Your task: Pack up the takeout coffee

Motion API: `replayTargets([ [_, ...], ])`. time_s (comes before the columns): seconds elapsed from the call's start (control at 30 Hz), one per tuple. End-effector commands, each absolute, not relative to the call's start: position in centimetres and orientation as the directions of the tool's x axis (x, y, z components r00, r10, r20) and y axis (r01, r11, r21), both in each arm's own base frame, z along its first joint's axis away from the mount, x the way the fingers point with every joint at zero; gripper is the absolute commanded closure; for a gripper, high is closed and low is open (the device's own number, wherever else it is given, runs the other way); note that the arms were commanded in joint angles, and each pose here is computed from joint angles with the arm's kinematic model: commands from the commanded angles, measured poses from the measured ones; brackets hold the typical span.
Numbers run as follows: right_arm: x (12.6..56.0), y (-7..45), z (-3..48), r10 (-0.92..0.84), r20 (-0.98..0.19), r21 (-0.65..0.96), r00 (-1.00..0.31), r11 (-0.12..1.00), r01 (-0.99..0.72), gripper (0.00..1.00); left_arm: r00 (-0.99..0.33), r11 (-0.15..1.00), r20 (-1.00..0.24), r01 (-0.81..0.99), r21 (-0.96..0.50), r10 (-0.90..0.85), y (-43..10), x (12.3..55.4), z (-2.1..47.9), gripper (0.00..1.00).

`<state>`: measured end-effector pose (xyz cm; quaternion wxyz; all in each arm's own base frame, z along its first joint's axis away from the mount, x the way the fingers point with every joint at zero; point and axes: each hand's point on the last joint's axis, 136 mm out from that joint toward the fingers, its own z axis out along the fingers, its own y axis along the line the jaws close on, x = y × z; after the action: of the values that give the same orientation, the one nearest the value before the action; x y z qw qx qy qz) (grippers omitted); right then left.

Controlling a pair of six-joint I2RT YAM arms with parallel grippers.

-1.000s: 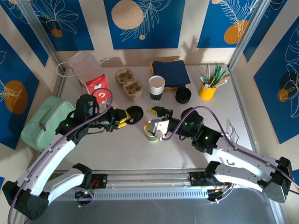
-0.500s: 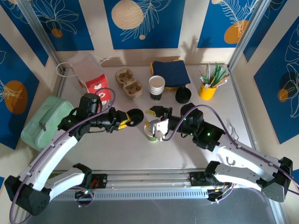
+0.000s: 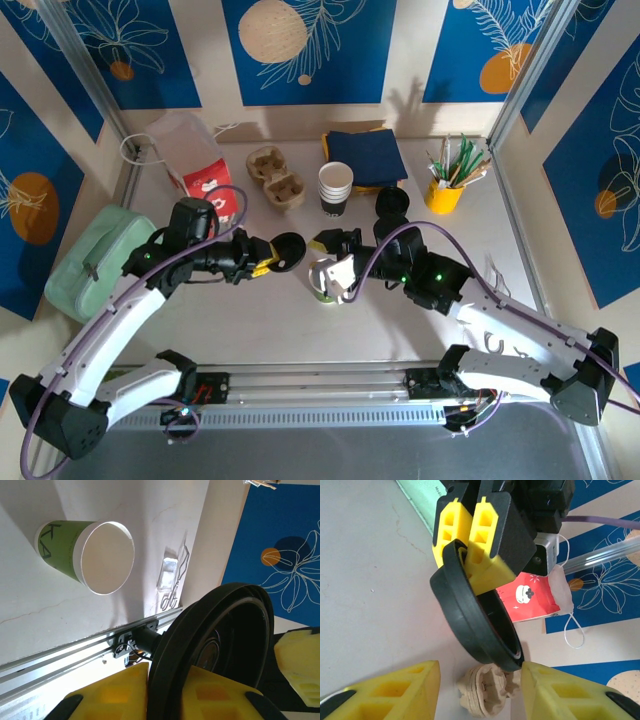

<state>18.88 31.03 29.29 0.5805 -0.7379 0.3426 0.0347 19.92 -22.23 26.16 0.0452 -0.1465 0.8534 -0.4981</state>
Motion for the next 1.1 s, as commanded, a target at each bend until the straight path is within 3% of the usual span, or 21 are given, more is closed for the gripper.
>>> replayTargets([
  [0.0,18.7,31.4,31.3,-0.430,-0.428,-0.859,0.795,-0.081,-0.506,0.53,-0.961,0.451,0.052,-0.174,-0.876,-0.271,-22.3,19.8,27.3,0.82],
  [1.07,19.3,32.2,29.1,-0.446,-0.268,-0.863,0.854,-0.283,-0.418,0.67,-0.965,0.458,0.061,-0.177,-0.871,-0.256,-22.4,19.6,26.8,0.82],
])
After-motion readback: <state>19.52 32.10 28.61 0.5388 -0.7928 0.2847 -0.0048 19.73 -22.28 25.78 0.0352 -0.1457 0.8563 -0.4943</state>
